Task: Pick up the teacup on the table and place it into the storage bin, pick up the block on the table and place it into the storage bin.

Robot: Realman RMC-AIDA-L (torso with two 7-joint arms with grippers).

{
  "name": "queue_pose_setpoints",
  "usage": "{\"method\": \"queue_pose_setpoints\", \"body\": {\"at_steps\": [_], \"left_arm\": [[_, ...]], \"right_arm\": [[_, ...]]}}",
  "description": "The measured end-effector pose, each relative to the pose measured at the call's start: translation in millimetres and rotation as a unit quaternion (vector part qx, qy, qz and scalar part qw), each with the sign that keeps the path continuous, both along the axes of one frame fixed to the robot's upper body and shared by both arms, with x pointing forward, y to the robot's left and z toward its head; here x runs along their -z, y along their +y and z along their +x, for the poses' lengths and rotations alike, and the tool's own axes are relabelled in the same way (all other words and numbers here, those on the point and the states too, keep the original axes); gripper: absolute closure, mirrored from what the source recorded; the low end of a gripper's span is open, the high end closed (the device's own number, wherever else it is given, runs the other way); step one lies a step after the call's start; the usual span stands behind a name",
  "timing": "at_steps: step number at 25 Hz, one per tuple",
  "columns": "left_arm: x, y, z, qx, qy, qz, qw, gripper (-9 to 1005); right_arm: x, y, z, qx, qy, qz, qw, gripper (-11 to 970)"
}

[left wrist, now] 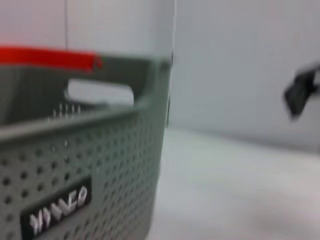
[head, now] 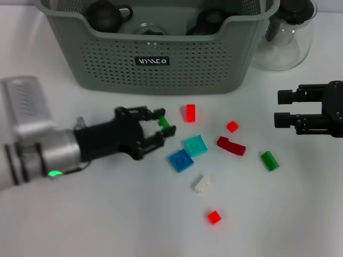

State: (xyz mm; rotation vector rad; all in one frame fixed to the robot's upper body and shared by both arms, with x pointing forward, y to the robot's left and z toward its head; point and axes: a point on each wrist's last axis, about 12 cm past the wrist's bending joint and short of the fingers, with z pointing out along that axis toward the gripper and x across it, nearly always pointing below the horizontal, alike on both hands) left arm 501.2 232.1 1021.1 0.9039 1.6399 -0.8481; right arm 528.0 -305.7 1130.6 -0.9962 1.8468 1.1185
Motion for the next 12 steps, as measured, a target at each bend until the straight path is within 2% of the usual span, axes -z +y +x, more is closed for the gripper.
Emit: {"method": "queue_pose_setpoints", "body": {"at_steps": [2,6,9,11,12], "left_arm": [[-21.2,16,-1.4,0.014,0.004,-0.049,0.999,590],[-75.4,49,-1.4,0.05,-0.007,-0.16,0.986,590],[-122.2,64,17.4,0.06,-0.013,-0.22,0.974,591],[-158.2,67,44.8,0.061,0.0,-0.22,0.974,591],[-168.4,66,53.9,0.059,0.005,-0.213,0.975,591]], "right_arm": [[0.0,0,0.0,0.0,0.0,0.0,1.0,278],[-0.8,0,0.8,-0.001,-0.001,-0.001,1.0,278],[-1.4,1,1.7,-0.002,-0.002,-0.001,1.0,278],[-1.8,2,2.2,-0.004,-0.003,-0.002,1.0,277],[-1.8,2,2.4,-0.005,-0.003,-0.002,1.0,277]]}}
